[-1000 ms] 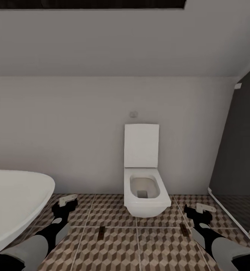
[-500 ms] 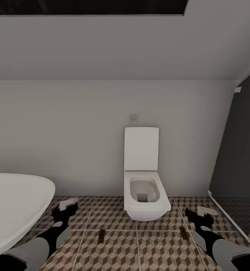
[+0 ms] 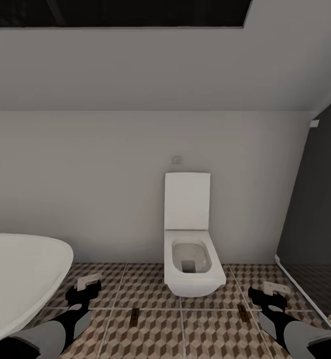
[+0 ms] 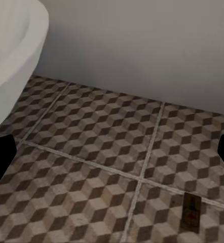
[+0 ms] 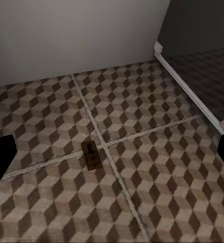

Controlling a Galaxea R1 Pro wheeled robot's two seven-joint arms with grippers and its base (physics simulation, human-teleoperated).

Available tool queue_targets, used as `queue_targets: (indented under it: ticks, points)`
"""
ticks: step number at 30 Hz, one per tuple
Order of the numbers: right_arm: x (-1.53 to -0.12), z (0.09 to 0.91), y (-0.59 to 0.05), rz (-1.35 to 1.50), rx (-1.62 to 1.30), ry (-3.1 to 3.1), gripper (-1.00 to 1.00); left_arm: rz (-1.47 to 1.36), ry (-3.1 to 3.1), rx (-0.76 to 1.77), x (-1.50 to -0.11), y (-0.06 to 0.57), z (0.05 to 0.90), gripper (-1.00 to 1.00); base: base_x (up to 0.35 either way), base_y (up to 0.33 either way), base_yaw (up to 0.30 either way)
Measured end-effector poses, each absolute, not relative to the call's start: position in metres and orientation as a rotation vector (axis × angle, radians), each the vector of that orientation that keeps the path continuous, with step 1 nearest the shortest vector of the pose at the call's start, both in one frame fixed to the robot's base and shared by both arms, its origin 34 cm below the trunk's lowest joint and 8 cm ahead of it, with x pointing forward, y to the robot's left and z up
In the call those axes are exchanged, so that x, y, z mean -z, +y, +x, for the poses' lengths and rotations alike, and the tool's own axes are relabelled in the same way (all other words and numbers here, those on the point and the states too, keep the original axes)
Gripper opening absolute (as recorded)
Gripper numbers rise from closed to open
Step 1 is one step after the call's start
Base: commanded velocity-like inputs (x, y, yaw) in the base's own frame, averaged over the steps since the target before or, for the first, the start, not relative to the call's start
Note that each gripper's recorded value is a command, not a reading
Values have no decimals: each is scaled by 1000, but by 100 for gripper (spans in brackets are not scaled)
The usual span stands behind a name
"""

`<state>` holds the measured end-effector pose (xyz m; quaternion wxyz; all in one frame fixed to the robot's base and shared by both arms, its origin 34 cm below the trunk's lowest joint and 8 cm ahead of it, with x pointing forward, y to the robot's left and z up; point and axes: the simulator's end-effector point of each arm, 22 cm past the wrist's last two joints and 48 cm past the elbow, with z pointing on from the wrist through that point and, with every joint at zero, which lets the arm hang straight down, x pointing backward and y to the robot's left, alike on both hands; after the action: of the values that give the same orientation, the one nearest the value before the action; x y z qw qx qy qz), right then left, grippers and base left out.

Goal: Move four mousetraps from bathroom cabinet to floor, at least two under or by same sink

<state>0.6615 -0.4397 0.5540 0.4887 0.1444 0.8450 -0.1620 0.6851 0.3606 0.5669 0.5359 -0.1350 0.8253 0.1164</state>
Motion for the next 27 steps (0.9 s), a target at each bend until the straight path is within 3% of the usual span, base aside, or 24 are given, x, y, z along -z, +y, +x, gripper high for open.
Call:
queue_targets:
  ticks: [27]
  points:
    - [-591,655,-451,323,429,2168,100,-329,2069,-286,-586,358,667,100,0,0,0]
